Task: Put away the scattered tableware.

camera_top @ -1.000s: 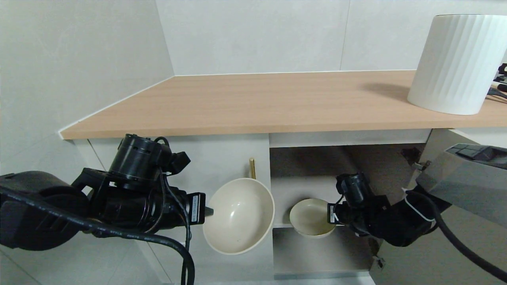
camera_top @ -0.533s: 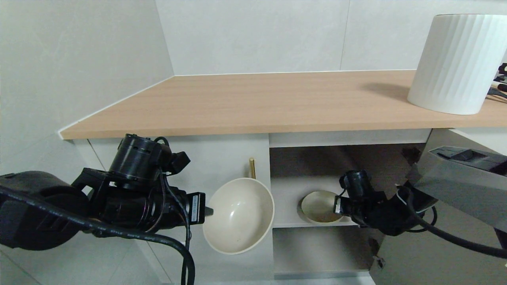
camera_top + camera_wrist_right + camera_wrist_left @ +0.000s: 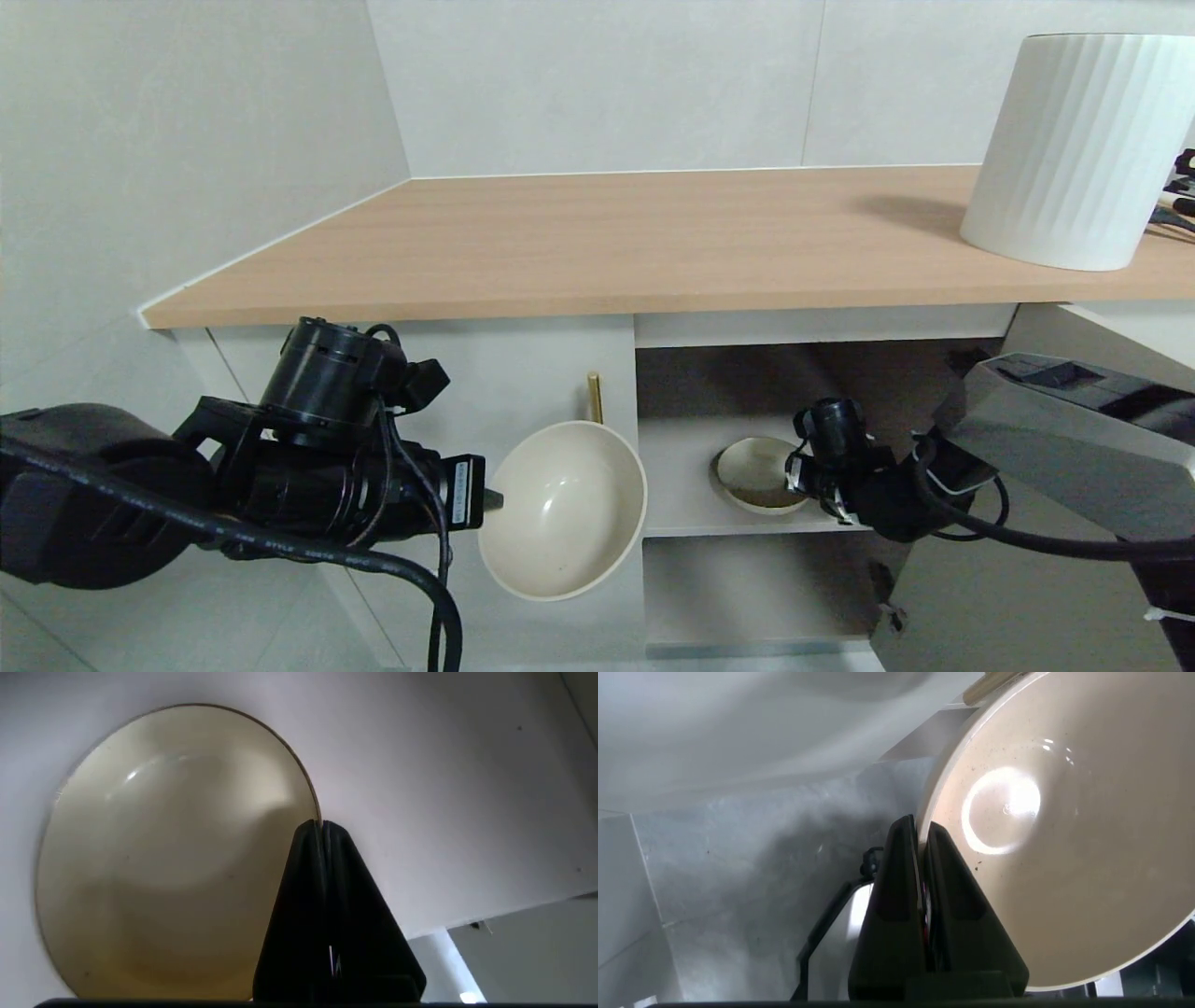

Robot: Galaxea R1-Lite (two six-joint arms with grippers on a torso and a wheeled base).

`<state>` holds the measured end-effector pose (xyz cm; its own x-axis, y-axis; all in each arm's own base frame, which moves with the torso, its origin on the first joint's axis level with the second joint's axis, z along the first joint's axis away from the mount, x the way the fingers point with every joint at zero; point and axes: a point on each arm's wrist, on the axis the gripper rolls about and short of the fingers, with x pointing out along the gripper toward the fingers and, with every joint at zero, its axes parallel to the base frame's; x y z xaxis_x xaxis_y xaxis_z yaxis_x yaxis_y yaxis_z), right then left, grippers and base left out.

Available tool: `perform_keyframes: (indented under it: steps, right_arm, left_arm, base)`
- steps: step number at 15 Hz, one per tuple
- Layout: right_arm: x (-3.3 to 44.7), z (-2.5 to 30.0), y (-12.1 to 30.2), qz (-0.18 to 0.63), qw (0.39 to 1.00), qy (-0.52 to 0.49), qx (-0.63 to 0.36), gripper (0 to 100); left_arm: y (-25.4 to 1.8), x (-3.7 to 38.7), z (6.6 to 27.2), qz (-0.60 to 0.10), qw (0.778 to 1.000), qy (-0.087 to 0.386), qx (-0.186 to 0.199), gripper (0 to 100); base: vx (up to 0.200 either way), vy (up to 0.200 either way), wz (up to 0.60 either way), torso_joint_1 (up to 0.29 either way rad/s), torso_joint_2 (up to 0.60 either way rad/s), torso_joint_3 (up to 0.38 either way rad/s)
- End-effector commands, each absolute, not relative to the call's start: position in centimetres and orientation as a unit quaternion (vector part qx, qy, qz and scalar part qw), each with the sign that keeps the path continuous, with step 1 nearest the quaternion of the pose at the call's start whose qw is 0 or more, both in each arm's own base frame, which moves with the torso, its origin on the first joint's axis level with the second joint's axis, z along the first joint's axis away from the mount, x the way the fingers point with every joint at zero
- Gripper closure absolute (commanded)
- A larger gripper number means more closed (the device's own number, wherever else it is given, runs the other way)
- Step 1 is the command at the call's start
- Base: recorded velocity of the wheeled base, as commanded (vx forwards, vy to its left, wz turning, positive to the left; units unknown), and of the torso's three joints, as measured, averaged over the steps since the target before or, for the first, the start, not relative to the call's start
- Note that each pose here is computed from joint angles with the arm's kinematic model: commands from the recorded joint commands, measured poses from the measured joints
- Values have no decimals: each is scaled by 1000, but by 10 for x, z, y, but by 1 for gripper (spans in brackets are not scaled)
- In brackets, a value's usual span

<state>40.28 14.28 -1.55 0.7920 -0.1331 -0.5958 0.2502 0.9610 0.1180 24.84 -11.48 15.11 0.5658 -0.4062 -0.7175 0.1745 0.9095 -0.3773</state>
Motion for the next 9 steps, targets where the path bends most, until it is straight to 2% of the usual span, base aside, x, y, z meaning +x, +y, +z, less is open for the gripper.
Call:
perform_keyframes:
  steps: [1, 9]
  right_arm:
    - [405, -20, 144, -102, 941, 307, 95, 100]
    - [409, -18, 144, -104, 943, 300, 98, 100]
  left_arm:
    - [-115, 249, 150, -166, 874, 437, -133, 100]
    - [-115, 250, 149, -164, 873, 439, -132, 100]
  base:
    - [0, 0, 0, 0, 0, 0]
    - [0, 0, 0, 0, 0, 0]
